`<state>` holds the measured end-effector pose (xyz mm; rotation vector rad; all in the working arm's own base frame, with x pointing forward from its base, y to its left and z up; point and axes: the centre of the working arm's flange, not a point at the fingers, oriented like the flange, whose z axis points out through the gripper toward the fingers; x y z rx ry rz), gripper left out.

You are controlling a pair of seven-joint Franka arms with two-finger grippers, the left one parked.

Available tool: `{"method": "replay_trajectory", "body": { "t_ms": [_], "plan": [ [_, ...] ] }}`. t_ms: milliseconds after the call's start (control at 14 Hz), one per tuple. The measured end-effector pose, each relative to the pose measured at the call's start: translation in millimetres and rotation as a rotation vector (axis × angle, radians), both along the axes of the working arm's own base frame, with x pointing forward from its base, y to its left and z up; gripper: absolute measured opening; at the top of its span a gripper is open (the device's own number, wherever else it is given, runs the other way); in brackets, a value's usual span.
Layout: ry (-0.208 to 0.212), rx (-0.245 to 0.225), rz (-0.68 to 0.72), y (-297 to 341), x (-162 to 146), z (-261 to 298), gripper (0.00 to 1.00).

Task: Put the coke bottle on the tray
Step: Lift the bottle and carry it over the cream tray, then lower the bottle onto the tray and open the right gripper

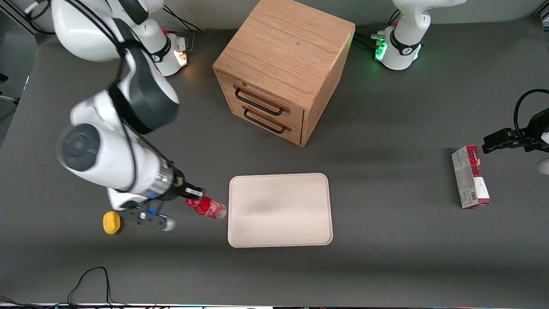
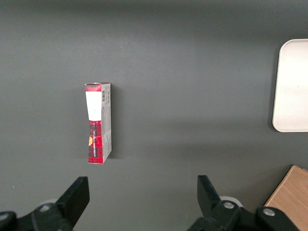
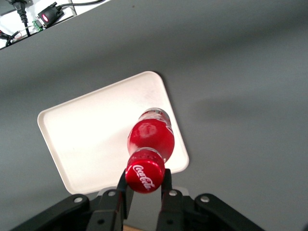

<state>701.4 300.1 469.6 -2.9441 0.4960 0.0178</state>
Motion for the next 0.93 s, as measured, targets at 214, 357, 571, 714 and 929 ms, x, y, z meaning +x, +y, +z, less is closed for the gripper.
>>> {"method": "replay_trajectory", "body": {
  "t_ms": [214, 357, 571, 714, 929],
  "plan": [
    [-0.029, -0.028, -0.013, 28, 7, -49, 0.27],
    [-0.034, -0.03, -0.012, 38, 10, -75, 0.27],
    [-0.041, -0.049, -0.009, 43, 14, -104, 0.27],
    [-0.034, -0.06, 0.0, 49, 13, -121, 0.27],
    [-0.041, -0.072, 0.011, 57, 12, -141, 0.27]
  ]
}}
